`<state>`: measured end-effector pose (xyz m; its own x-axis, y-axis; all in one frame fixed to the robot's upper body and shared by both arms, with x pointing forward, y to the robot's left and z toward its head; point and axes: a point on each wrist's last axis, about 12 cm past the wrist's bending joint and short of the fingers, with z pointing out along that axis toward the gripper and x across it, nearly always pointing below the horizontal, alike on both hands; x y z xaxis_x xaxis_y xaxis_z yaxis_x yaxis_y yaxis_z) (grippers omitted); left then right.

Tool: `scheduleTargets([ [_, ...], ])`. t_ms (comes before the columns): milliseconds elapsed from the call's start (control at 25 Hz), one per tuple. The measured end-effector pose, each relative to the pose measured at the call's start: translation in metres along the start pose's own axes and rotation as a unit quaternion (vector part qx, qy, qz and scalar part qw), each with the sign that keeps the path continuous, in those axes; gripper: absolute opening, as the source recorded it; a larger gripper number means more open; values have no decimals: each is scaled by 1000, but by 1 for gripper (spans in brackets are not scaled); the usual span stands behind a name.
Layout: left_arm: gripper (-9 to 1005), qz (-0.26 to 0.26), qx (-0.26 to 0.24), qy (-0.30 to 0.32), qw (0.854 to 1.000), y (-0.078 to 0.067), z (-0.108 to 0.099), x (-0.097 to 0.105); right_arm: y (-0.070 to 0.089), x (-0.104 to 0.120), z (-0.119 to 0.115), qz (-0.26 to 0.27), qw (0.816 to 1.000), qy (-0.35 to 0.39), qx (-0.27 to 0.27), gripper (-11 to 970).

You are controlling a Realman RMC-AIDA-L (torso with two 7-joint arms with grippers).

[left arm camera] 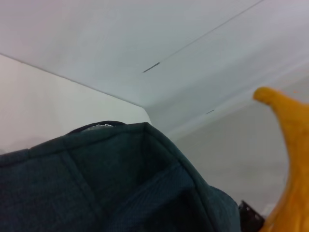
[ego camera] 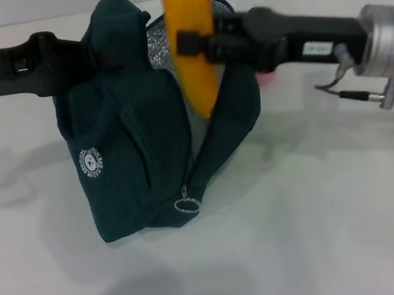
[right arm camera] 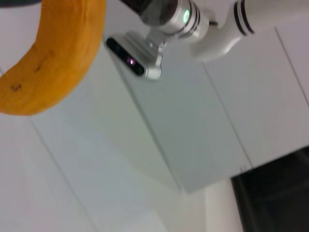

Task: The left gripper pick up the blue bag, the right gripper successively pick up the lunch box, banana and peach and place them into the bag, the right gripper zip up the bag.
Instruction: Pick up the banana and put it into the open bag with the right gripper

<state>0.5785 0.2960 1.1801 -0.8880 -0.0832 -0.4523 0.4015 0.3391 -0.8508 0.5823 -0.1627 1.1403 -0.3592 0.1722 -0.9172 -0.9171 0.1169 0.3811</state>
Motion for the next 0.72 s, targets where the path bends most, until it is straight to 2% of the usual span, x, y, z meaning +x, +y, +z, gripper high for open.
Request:
scheduleTargets([
  [400,38,0,-2,0,1000,2,-4,2,0,16,11,-20,999,38,8,495],
  [720,38,1,-3,1,1000,1,-6,2,-2,14,13,-50,998,31,18,504],
])
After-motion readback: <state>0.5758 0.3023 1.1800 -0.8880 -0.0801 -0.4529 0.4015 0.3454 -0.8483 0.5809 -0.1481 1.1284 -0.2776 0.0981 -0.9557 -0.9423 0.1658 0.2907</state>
